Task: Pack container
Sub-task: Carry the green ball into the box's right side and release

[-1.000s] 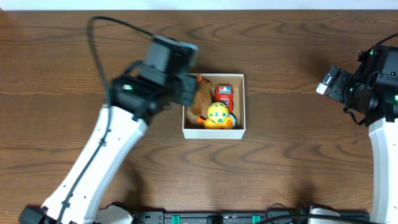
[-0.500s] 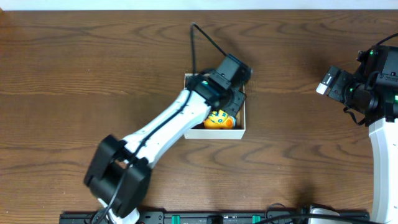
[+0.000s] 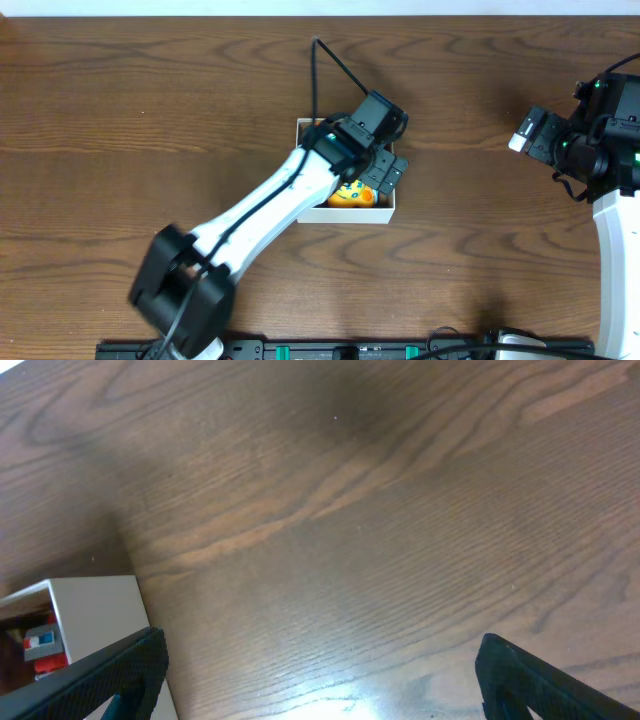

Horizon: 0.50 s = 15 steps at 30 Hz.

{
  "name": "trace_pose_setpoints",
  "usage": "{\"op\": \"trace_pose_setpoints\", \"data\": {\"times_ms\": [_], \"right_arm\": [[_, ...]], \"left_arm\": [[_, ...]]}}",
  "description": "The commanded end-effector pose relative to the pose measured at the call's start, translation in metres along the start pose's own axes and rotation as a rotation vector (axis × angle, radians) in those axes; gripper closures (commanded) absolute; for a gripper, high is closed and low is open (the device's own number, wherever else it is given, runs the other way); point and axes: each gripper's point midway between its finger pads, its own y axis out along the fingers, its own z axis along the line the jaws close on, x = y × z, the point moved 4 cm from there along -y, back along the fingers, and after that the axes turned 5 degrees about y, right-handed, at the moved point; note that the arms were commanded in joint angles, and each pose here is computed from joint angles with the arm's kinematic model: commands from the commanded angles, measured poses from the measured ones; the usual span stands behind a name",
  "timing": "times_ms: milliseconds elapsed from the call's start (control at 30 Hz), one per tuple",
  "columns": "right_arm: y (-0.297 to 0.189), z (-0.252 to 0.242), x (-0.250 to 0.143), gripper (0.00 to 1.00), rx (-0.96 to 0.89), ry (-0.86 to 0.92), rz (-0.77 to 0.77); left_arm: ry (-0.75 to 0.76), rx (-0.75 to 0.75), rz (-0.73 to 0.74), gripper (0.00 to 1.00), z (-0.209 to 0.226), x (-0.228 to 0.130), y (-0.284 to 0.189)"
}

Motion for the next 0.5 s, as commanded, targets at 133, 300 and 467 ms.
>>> {"op": "trace_pose_setpoints", "data": {"times_ms": [133,300,467], "right_arm": [[0.001,-0.003,0.001,0.01,-0.013,0.014,-0.002],[0.001,-0.003,0.001,0.01,-0.013,0.014,-0.002],[0.001,-0.003,0.001,0.01,-0.013,0.014,-0.002]], "left_arm": [[-0.044,0.379,-0.193,0.02,0.054,0.006,-0.12],[-0.093,0.528,-0.241,0.02,0.081,-0.011,-0.176],[-0.097,0.527,-0.251,0.02,0.082,-0.032,-0.209]]}}
